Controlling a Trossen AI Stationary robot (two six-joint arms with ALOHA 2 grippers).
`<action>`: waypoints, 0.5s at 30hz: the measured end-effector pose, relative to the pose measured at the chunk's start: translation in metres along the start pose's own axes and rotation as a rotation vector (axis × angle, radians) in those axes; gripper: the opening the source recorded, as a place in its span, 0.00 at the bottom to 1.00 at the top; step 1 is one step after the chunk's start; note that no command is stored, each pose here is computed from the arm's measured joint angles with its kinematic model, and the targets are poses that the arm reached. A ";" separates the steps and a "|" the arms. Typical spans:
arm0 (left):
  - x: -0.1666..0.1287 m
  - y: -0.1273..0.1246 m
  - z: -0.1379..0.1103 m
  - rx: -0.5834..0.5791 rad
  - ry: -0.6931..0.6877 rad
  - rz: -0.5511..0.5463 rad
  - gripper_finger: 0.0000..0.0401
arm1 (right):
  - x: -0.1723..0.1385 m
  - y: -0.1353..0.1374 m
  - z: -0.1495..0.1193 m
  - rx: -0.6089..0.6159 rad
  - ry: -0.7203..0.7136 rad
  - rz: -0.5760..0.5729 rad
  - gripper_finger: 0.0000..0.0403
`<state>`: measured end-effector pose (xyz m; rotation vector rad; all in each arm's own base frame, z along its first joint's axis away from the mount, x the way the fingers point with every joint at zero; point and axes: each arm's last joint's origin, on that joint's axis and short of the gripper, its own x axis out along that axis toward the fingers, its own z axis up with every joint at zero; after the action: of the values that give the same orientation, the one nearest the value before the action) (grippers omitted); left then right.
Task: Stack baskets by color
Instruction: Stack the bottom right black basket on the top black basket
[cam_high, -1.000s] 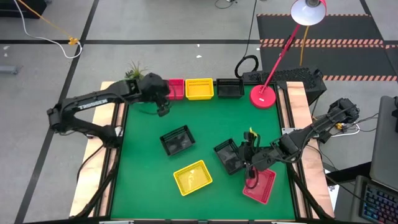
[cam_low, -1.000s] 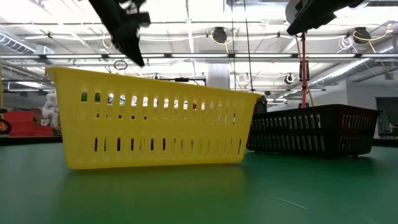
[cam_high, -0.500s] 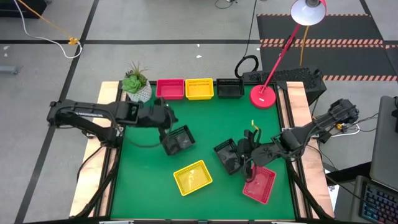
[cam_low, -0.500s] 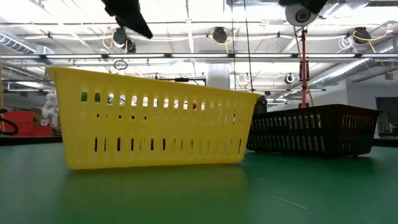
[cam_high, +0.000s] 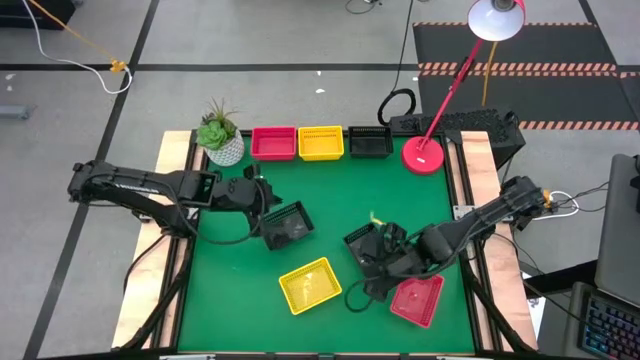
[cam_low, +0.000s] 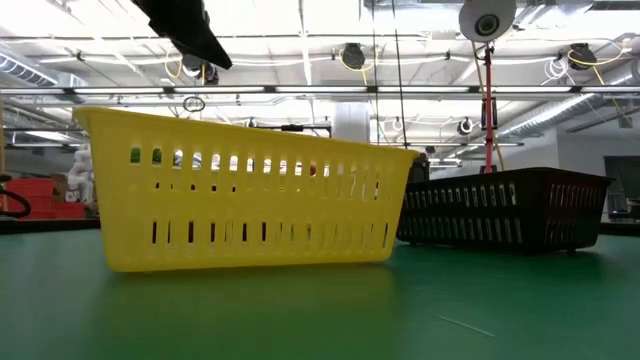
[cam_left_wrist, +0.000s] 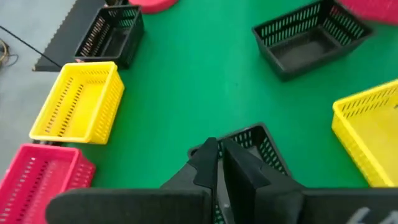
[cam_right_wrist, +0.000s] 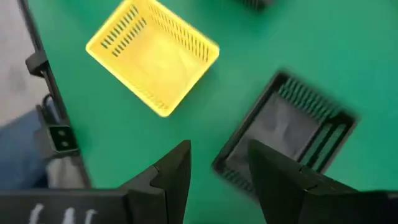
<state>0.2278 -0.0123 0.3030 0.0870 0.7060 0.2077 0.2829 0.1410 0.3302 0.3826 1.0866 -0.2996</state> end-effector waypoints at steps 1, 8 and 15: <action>-0.002 0.000 -0.003 -0.017 -0.002 -0.003 0.06 | 0.003 0.001 0.001 0.056 0.029 -0.008 0.37; -0.008 -0.010 -0.021 -0.087 -0.077 -0.055 0.06 | 0.028 -0.004 0.004 0.245 0.176 -0.092 0.37; -0.005 -0.024 -0.027 -0.076 -0.128 -0.112 0.06 | 0.057 -0.004 0.012 0.269 0.209 -0.155 0.37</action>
<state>0.2098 -0.0362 0.2819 -0.0120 0.5725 0.1207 0.3157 0.1295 0.2828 0.5801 1.2877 -0.5565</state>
